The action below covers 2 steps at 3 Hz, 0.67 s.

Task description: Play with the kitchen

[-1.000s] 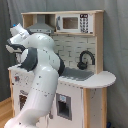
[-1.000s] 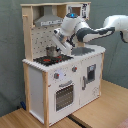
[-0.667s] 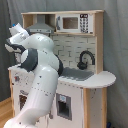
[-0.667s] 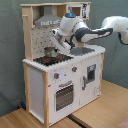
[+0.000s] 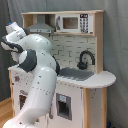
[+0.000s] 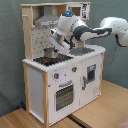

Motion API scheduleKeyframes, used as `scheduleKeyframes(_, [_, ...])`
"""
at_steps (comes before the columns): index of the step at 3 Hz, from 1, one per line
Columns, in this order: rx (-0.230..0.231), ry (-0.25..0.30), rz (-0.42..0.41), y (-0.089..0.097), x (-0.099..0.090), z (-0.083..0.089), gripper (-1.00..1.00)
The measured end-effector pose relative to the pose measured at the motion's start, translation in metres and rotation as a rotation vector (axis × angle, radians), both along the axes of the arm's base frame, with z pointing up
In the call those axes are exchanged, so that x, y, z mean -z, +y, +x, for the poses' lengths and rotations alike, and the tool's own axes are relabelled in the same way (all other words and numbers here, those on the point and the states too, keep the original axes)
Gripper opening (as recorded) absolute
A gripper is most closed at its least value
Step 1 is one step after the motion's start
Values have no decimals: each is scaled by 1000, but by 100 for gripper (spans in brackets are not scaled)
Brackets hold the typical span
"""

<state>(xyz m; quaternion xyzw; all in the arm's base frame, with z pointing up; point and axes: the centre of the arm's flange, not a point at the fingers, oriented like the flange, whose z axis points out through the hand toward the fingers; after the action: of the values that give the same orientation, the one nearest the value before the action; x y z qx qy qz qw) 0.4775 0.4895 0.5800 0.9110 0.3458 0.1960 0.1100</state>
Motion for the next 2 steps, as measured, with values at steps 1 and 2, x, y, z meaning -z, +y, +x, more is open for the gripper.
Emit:
scheduleKeyframes(1, [-33,45,-15,24,26,-7,-100])
scheduleKeyframes(2, [-20,34,-13,10,18,19,-100])
